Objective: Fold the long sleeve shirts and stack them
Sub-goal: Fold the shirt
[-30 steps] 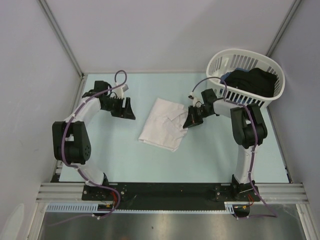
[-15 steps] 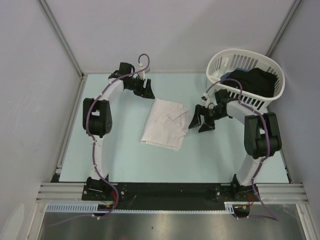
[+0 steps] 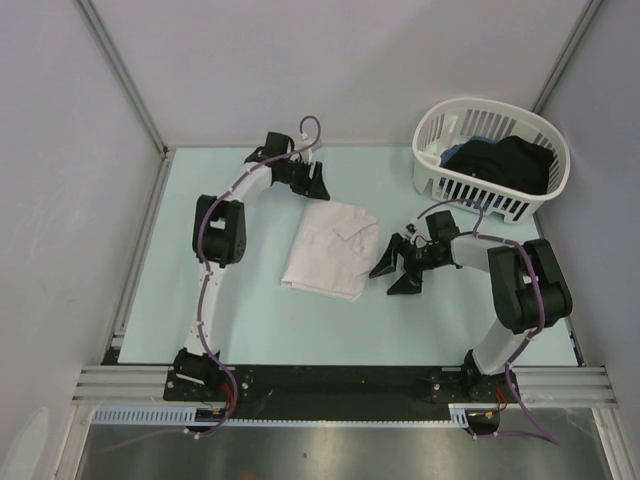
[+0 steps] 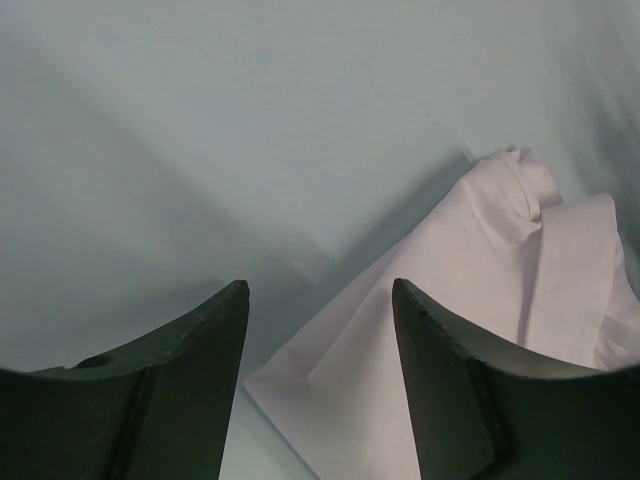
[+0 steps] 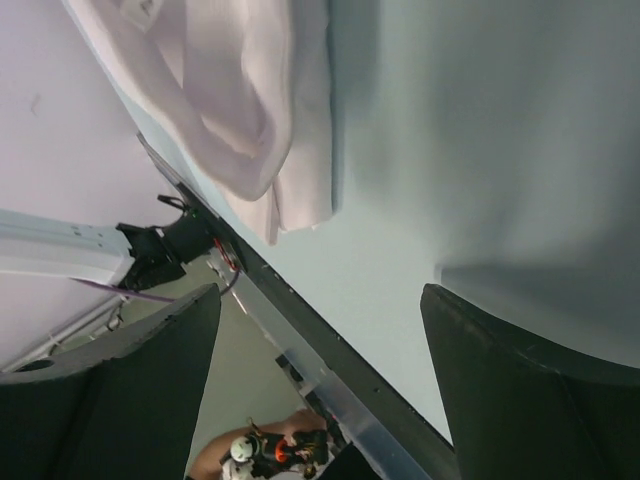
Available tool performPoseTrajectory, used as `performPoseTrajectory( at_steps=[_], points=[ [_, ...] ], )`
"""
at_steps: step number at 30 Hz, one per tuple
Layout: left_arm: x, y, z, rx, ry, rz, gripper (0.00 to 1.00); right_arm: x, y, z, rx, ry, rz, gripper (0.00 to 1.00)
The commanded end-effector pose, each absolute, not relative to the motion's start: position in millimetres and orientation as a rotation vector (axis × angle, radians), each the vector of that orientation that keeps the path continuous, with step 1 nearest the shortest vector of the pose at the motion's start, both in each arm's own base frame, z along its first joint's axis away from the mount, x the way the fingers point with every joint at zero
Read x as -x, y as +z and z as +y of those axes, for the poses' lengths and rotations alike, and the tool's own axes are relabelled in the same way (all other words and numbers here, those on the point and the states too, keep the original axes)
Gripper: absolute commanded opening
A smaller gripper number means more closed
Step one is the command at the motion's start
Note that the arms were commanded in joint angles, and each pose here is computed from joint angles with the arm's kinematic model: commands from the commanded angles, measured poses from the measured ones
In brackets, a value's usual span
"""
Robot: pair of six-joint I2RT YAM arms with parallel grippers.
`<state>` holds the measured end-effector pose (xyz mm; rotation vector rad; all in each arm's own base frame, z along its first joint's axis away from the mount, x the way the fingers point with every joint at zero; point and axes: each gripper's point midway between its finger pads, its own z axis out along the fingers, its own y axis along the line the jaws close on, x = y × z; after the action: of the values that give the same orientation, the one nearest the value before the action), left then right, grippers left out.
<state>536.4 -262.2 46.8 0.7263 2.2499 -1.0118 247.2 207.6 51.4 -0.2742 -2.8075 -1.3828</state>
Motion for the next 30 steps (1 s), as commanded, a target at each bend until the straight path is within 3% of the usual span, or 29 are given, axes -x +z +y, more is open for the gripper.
performPoseTrajectory(
  at_steps=[1, 8, 11, 14, 17, 20, 22, 25, 28, 30],
  points=[
    [-521.9, 49.6, -263.7, -0.752, -1.041, 2.299, 0.62, -275.5, 61.1, 190.1, 0.306, -1.430, -2.853, 0.87],
    [-453.9, 61.5, -238.4, -0.756, -1.102, 2.416, 0.52, -257.1, 50.3, 181.1, 0.333, -1.342, -2.825, 0.88],
    [-395.9, 37.8, -216.0, -0.696, -1.145, 2.564, 0.51, -254.5, 49.2, 179.5, 0.323, -1.350, -2.813, 0.88],
    [-364.8, 52.0, -196.8, -0.557, -1.142, 2.624, 0.47, -250.9, 46.1, 176.8, 0.319, -1.342, -2.787, 0.88],
    [-286.1, 39.5, -182.1, -0.420, -1.229, 2.749, 0.46, -248.8, 44.5, 177.2, 0.322, -1.350, -2.762, 0.88],
    [-246.9, 49.0, -180.4, -0.400, -1.283, 2.727, 0.59, -248.2, 42.9, 183.4, 0.305, -1.367, -2.743, 0.86],
    [-244.9, 58.6, -176.2, -0.406, -1.243, 2.688, 0.66, -252.8, 41.6, 188.5, 0.293, -1.379, -2.754, 0.85],
    [-257.3, 67.1, -163.8, -0.331, -1.170, 2.635, 0.72, -260.9, 37.1, 198.7, 0.281, -1.386, -2.757, 0.77],
    [-274.4, 70.5, -145.8, -0.219, -1.119, 2.599, 0.73, -277.0, 31.4, 206.5, 0.220, -1.366, -2.800, 0.57],
    [-280.6, 71.3, -138.1, -0.198, -1.100, 2.583, 0.73, -288.5, 23.1, 206.6, 0.198, -1.334, -2.839, 0.38]
  ],
)
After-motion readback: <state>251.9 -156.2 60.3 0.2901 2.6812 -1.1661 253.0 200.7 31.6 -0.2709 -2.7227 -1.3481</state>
